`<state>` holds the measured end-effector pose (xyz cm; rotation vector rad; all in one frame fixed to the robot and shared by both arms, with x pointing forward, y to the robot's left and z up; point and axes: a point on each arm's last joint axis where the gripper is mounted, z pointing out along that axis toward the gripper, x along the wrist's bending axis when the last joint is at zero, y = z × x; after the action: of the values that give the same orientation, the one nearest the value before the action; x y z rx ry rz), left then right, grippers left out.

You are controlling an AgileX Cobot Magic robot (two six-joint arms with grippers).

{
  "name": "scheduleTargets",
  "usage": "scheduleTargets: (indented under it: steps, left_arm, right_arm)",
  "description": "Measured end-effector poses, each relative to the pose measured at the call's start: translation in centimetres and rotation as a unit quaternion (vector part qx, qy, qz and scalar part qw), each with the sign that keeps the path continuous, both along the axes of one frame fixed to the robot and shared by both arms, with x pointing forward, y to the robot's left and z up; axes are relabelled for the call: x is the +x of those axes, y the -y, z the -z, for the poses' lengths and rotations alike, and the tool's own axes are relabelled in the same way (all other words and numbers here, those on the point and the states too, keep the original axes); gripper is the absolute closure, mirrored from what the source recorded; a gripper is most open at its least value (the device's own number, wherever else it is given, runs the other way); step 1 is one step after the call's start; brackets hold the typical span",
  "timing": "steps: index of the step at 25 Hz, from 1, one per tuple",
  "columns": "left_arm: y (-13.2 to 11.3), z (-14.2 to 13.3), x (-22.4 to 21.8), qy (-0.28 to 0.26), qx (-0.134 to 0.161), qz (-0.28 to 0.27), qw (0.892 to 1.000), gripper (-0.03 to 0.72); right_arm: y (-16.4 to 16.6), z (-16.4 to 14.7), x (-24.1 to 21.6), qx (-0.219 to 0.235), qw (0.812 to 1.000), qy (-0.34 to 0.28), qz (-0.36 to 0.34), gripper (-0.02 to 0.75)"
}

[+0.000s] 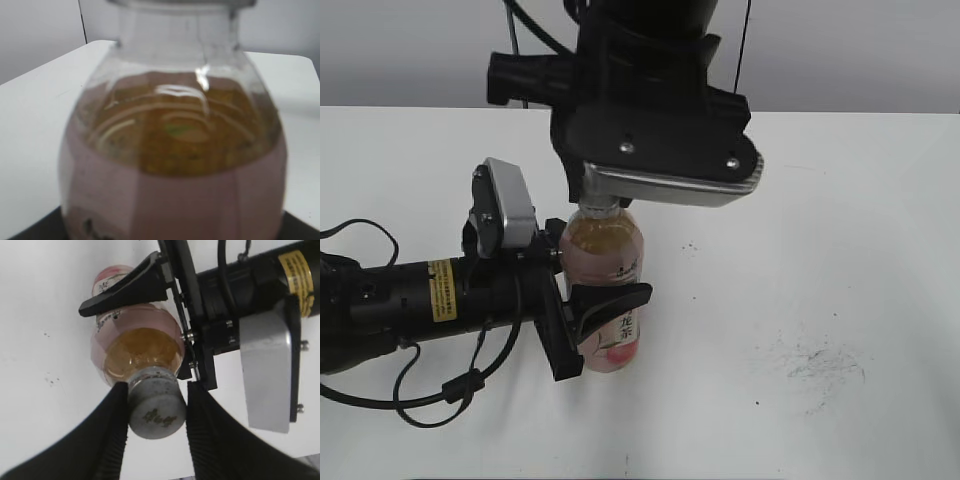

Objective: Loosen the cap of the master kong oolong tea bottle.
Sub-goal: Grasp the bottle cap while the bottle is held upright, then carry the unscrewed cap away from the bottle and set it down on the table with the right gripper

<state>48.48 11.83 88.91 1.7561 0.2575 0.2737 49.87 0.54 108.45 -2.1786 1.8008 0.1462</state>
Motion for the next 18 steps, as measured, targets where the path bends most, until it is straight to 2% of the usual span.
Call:
scheduleTargets:
  steps: [2, 6, 14, 18]
  left_arm:
    - [0.0, 0.0, 0.0, 0.000, 0.000, 0.000, 1.000, 0.303]
    - [0.0, 0.0, 0.0, 0.000, 0.000, 0.000, 1.000, 0.303]
    - [0.0, 0.0, 0.0, 0.001, 0.000, 0.000, 1.000, 0.303]
    - [0.0, 0.0, 0.0, 0.001, 0.000, 0.000, 1.000, 0.303]
  right_arm:
    - [0.0, 0.0, 0.0, -0.005, 0.999, 0.013, -0.041, 0.468]
    - [0.1, -0.2, -0.1, -0.009, 0.996, 0.027, -0.080, 0.469]
    - [0.2, -1.3, -0.2, 0.003, 0.992, 0.053, -0.111, 0.469]
    - [0.5, -1.3, 0.1, -0.012, 0.994, 0.062, -0.089, 0.469]
